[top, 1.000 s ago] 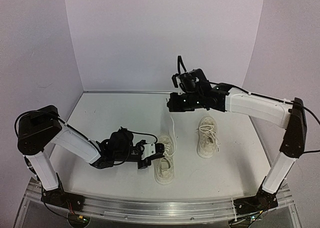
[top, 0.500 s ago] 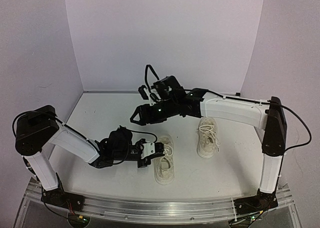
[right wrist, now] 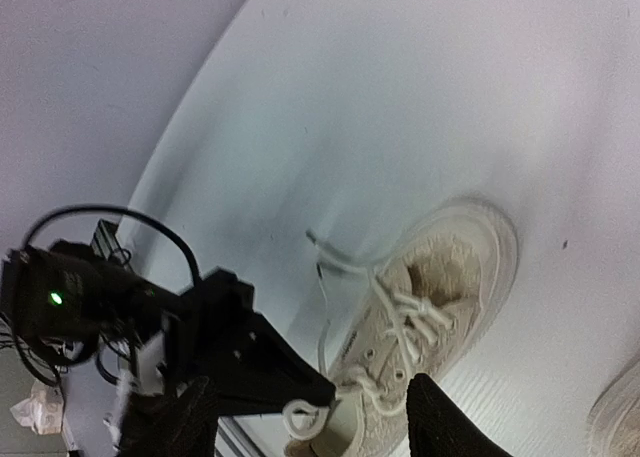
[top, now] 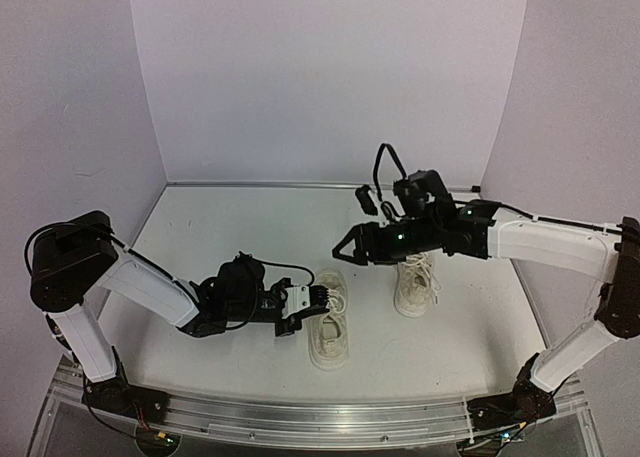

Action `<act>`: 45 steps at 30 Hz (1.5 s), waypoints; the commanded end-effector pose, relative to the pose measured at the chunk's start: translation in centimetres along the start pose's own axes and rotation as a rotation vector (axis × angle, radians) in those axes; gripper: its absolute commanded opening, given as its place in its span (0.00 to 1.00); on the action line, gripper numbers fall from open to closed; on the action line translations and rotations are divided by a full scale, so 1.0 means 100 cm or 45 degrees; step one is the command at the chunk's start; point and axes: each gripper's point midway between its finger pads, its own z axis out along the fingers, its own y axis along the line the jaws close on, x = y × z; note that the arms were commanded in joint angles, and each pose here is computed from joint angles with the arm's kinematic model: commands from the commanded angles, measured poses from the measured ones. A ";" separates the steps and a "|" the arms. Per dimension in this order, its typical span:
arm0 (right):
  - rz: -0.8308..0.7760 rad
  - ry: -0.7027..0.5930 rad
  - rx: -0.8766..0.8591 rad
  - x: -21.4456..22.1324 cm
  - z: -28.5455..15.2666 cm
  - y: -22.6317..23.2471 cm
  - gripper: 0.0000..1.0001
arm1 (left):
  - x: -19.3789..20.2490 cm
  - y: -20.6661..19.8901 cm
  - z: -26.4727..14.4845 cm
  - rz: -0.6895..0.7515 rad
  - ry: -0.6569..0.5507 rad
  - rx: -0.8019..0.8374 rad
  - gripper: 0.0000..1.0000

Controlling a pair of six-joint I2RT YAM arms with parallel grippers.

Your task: Tie the shoes

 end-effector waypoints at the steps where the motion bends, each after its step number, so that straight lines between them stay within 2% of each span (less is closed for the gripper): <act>1: 0.143 0.068 -0.153 0.040 0.013 0.010 0.60 | -0.013 0.009 0.001 0.018 -0.037 -0.023 0.00; 11: 0.162 0.126 -0.179 0.064 0.037 0.017 0.57 | -0.014 0.011 0.003 0.015 -0.034 -0.024 0.00; 16: 0.178 0.151 -0.157 0.070 0.048 0.012 0.52 | -0.017 0.012 0.003 0.015 -0.042 -0.026 0.00; 22: 0.213 0.178 -0.109 0.080 0.057 0.000 0.41 | -0.019 0.012 0.002 0.015 -0.048 -0.025 0.00; 27: 0.212 0.180 -0.113 0.079 0.059 0.001 0.22 | -0.019 0.013 0.003 0.012 -0.052 -0.028 0.00; 29: 0.214 0.186 -0.120 0.080 0.060 0.003 0.21 | -0.020 0.014 0.004 0.012 -0.054 -0.030 0.00; 33: 0.226 0.192 -0.125 0.081 0.059 0.003 0.26 | -0.019 0.014 0.004 0.011 -0.052 -0.036 0.00; 37: 0.236 0.204 -0.127 0.086 0.058 0.003 0.26 | -0.019 0.016 0.004 0.014 -0.050 -0.046 0.00; 39: 0.233 0.205 -0.129 0.087 0.057 0.004 0.22 | -0.020 0.016 0.004 0.015 -0.053 -0.048 0.00; 45: 0.230 0.205 -0.139 0.086 0.056 0.007 0.00 | -0.020 0.018 0.004 0.002 -0.052 -0.061 0.00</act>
